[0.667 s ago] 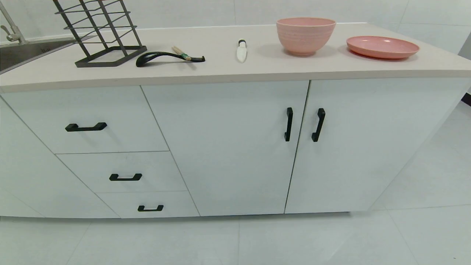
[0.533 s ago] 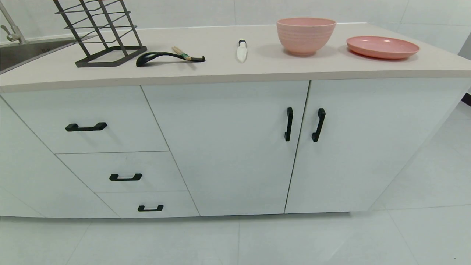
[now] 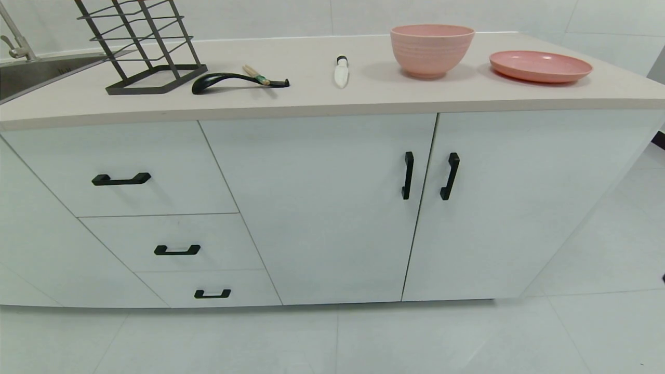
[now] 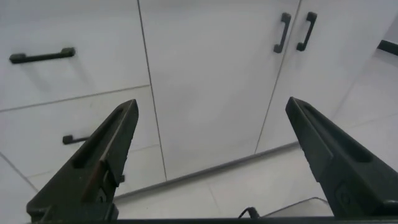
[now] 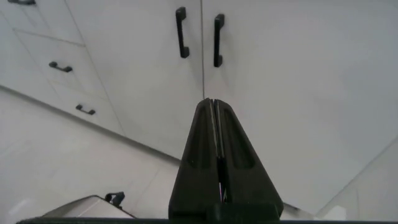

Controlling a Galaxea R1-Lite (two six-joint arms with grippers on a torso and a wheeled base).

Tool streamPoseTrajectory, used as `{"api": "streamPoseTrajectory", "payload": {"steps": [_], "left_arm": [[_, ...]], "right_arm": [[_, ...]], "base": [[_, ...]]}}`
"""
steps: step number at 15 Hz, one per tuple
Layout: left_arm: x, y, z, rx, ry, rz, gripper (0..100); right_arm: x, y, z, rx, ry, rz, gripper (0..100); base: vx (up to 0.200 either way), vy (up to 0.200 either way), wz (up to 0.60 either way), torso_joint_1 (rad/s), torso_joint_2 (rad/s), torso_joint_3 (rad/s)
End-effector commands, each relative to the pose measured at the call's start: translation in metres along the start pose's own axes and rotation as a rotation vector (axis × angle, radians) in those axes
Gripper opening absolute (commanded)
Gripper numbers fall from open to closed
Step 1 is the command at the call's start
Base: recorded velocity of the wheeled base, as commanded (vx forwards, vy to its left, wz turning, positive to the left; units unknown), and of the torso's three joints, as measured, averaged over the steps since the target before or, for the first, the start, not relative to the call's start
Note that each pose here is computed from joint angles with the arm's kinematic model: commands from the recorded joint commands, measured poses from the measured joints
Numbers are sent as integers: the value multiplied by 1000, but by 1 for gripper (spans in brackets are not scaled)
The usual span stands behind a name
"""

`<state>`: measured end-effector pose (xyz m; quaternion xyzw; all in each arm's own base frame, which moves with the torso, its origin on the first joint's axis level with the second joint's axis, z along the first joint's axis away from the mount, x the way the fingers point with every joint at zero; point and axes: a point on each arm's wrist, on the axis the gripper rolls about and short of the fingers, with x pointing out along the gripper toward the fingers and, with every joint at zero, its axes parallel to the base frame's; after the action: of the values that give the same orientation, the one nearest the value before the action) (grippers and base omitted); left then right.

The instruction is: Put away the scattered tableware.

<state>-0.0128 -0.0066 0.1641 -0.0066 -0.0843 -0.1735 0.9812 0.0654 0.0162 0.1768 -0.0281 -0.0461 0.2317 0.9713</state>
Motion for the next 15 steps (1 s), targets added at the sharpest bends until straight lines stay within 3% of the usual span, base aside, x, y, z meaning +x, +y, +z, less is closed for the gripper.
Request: {"api": "streamPoseTrajectory", "payload": {"steps": [1, 2, 3, 5, 9, 10, 15], "left_arm": [[30, 9, 8, -27, 70, -41, 100], [35, 10, 9, -32, 78, -61, 100], [46, 10, 12, -39, 79, -140, 100], [63, 11, 18, -33, 66, -200, 100], [93, 16, 22, -24, 80, -222, 100], [103, 17, 23, -13, 79, -252, 100], [153, 18, 23, 77, -28, -506, 100]], "right_arm": [[31, -8, -26, 21, 133, 60, 0], [35, -9, -26, 15, 120, 59, 0], [46, -14, -25, -19, 81, 50, 100], [57, -18, -32, -24, 111, 54, 100], [77, -25, -31, -34, 93, 87, 100], [83, -27, -31, -35, 89, 90, 100], [102, -33, -27, -40, 74, 113, 100]], "base": [[0, 0, 0, 0, 0, 0], [0, 0, 0, 0, 0, 0], [0, 0, 0, 0, 0, 0], [0, 0, 0, 0, 0, 0], [0, 0, 0, 0, 0, 0], [0, 0, 0, 0, 0, 0], [0, 0, 0, 0, 0, 0]]}}
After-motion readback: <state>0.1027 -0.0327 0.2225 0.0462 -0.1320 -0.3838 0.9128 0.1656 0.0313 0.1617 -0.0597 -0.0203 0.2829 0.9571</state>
